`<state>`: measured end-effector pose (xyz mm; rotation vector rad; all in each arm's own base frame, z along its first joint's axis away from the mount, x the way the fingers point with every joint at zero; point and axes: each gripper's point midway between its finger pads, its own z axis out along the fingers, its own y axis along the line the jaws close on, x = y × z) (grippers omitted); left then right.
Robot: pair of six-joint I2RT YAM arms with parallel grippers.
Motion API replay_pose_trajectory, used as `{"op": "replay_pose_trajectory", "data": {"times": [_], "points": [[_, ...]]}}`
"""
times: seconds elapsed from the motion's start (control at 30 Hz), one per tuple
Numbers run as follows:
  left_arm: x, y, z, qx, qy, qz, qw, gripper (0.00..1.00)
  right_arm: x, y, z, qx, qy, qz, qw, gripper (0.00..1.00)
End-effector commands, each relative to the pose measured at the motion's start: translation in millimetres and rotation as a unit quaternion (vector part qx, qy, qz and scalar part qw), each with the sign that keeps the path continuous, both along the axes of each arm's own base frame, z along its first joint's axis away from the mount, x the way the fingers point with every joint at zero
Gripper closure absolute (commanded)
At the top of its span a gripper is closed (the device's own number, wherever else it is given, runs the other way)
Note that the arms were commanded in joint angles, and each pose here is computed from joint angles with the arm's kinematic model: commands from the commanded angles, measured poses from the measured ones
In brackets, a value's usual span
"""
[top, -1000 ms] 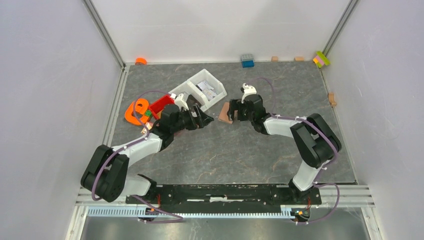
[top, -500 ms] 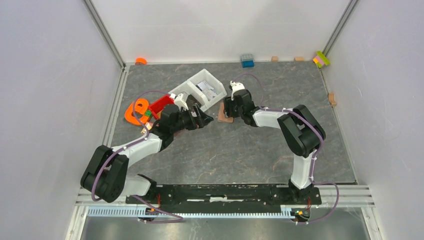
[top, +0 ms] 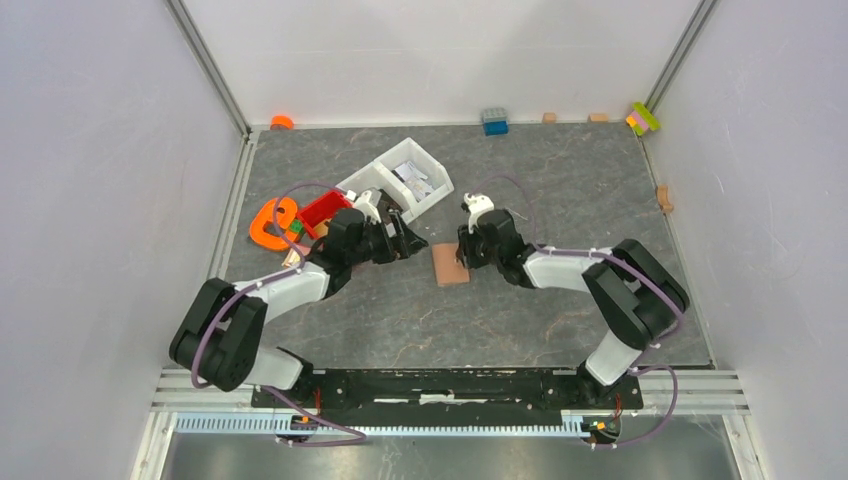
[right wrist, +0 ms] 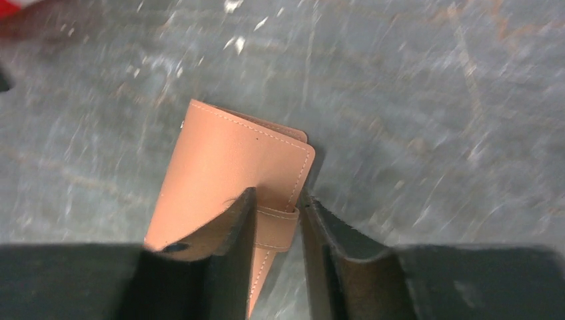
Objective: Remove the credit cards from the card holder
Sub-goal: Move the card holder to the center of the board.
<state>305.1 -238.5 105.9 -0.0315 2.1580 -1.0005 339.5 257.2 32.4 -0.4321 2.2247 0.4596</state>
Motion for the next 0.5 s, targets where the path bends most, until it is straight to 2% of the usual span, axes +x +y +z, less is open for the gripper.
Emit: {"op": "replay_pose_trajectory", "data": {"times": [0.0,0.03,0.17,0.3,0.47], "points": [[0,-9,-7,0.028,0.016,-0.019,0.999,0.10,-36,2,5,0.018,-0.008,0.036,0.999,0.55],[-3,-12,-10,0.032,0.022,-0.026,0.999,0.10,-38,-1,8,0.022,-0.015,0.033,0.999,0.45],[-12,-21,-21,0.068,0.031,-0.042,0.996,0.13,-42,-12,18,0.033,-0.045,0.019,0.998,0.33],[-19,-32,-30,0.097,0.045,-0.061,0.992,0.14,-45,-14,21,0.029,-0.051,0.018,0.998,0.29],[-27,-46,-36,0.110,0.068,-0.096,0.987,0.19,-53,-11,31,0.049,-0.058,0.027,0.997,0.30]]}}
